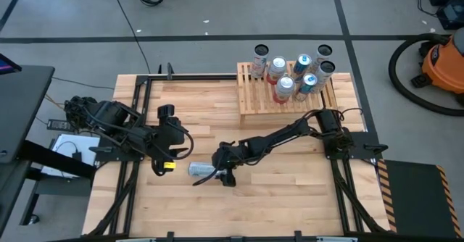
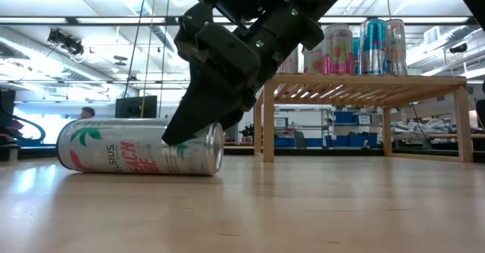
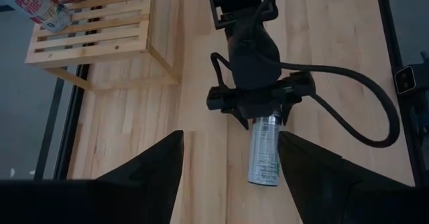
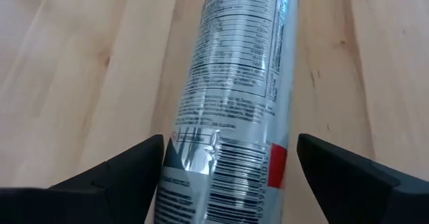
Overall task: Place canned beverage on shelf
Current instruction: Put the white-pink soda can on the shelf aligned with the other white-pink soda can
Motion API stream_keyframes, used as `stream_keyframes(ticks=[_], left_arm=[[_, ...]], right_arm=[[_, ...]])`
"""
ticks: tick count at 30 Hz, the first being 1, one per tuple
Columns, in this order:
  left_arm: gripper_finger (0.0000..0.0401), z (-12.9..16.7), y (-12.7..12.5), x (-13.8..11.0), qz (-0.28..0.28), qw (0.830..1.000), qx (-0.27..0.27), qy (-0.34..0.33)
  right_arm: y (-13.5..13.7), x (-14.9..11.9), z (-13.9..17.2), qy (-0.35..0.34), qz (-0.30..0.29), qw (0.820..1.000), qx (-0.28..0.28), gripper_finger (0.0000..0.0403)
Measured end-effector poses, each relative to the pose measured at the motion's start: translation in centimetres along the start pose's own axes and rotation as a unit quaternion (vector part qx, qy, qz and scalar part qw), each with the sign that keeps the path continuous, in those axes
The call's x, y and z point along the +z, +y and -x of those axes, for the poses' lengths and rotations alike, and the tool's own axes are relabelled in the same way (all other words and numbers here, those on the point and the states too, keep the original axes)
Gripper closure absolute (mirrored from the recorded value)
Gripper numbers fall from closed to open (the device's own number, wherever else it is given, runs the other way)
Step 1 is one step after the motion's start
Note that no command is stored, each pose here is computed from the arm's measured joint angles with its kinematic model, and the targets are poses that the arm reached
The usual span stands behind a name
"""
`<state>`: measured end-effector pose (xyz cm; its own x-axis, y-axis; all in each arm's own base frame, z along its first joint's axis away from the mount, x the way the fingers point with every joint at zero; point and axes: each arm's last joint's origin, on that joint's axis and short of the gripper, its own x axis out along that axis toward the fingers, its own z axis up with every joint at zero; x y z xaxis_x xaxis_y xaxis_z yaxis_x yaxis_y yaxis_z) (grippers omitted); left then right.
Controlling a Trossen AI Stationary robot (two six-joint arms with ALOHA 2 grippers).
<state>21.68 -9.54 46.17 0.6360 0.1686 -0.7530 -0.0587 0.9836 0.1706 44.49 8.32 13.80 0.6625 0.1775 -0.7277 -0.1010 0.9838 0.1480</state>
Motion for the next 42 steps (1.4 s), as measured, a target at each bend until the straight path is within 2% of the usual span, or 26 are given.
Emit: stream_keyframes(ticks=[4,8,12,18,26,33,37,42], left_arm=[[0.0158,0.0,0.0,0.0,-0.001,1.000,0.000,0.000],[0.0158,0.0,0.0,-0.1,-0.002,1.000,0.001,0.003],[0.0158,0.0,0.0,-0.1,-0.002,1.000,0.001,0.003],[0.0158,0.0,0.0,-0.1,-0.001,1.000,0.001,0.003],[0.0158,0.0,0.0,-0.1,0.002,1.000,0.001,0.003],[0.0158,0.0,0.0,-0.1,0.010,1.000,0.001,0.003],[0.0158,0.0,0.0,-0.1,0.008,1.000,0.000,0.004],[0.0158,0.0,0.0,-0.2,0.003,1.000,0.003,0.010]], right_arm=[[0.0,-0.2,0.0,0.011,-0.009,1.000,-0.004,0.0077],[-0.2,-0.9,0.2,0.050,-0.028,0.998,-0.027,0.0106],[-0.3,-1.2,0.5,0.073,-0.030,0.996,-0.033,0.0121],[-0.2,-1.4,1.3,0.101,-0.038,0.993,-0.036,0.0118],[0.7,-2.0,4.7,0.175,-0.031,0.981,-0.082,0.0116],[0.9,-4.2,5.4,0.227,-0.050,0.967,-0.101,0.0115],[1.2,-5.4,5.8,0.241,-0.076,0.961,-0.111,0.0115],[1.9,-5.7,6.8,0.238,-0.077,0.962,-0.107,0.0115]])
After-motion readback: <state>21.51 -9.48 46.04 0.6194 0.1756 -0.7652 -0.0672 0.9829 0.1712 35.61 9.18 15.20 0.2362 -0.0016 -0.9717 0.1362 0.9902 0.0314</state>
